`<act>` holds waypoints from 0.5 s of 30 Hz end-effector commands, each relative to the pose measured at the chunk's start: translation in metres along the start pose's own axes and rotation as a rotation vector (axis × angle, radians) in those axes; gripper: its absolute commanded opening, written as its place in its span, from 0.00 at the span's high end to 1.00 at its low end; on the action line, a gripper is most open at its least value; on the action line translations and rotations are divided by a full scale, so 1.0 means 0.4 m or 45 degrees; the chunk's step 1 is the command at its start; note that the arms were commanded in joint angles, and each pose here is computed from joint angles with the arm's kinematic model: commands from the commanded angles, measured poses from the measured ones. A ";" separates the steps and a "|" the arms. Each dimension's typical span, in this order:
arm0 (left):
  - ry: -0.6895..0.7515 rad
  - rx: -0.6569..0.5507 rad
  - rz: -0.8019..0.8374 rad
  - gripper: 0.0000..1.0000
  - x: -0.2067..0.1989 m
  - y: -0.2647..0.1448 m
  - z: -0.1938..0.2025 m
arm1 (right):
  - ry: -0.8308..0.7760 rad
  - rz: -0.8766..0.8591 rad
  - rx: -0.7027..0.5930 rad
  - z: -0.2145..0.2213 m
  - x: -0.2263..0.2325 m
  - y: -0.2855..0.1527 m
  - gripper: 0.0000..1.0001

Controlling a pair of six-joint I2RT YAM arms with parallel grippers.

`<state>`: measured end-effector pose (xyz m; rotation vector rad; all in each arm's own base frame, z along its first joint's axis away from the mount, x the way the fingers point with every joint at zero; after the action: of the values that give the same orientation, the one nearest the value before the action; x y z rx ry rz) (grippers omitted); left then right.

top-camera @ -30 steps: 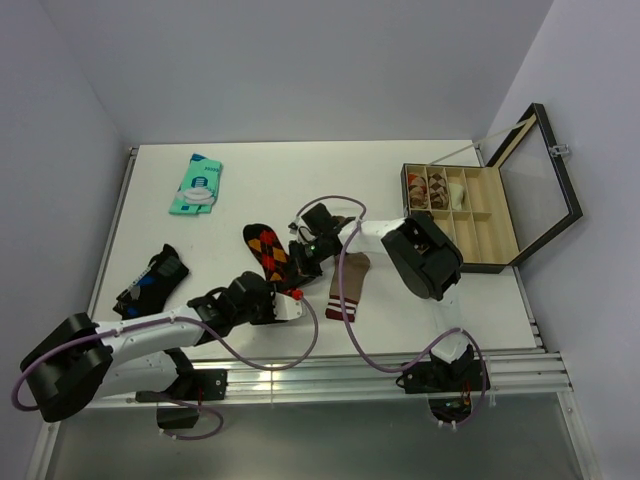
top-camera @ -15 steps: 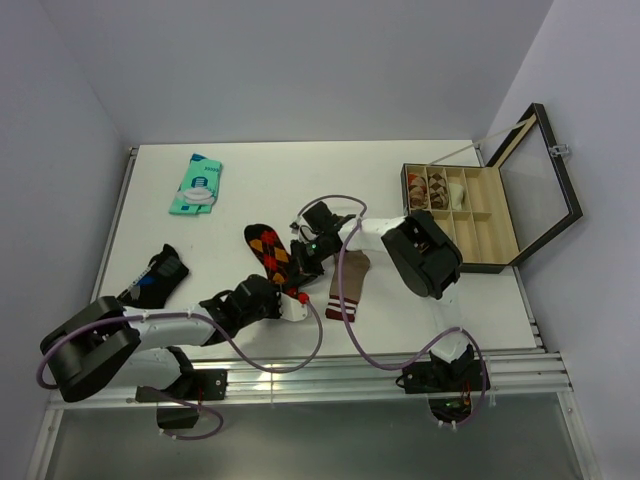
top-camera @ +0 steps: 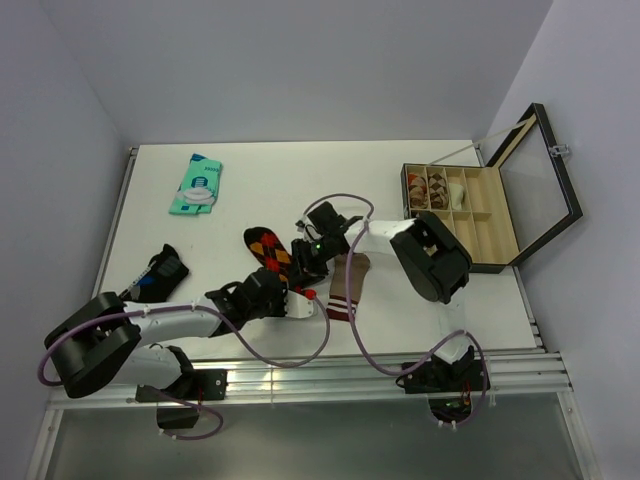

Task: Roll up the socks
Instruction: Roll the sock at the center of the board.

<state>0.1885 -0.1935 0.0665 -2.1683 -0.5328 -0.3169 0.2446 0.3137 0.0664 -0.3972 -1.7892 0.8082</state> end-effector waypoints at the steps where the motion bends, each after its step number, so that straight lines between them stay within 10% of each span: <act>1: -0.107 0.076 0.331 1.00 -0.096 -0.010 0.024 | 0.000 0.237 -0.175 -0.007 -0.050 -0.027 0.54; 15: -0.410 0.078 0.609 1.00 -0.070 -0.053 -0.014 | 0.068 0.406 -0.839 0.010 -0.061 -0.251 0.44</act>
<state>0.1687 -0.1984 0.0771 -2.2617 -0.2988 0.1116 0.2469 0.2325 0.0980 -0.9827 -1.8781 0.5402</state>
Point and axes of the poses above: each gripper's point midway between its finger pads, its own y axis out along the fingers, its own x axis along the line the jaws close on, z = x × y, the point moved 6 cm from there along -y, back along the fingers, and after that the axes turned 12 degrees about -y, right-handed, at the moved point
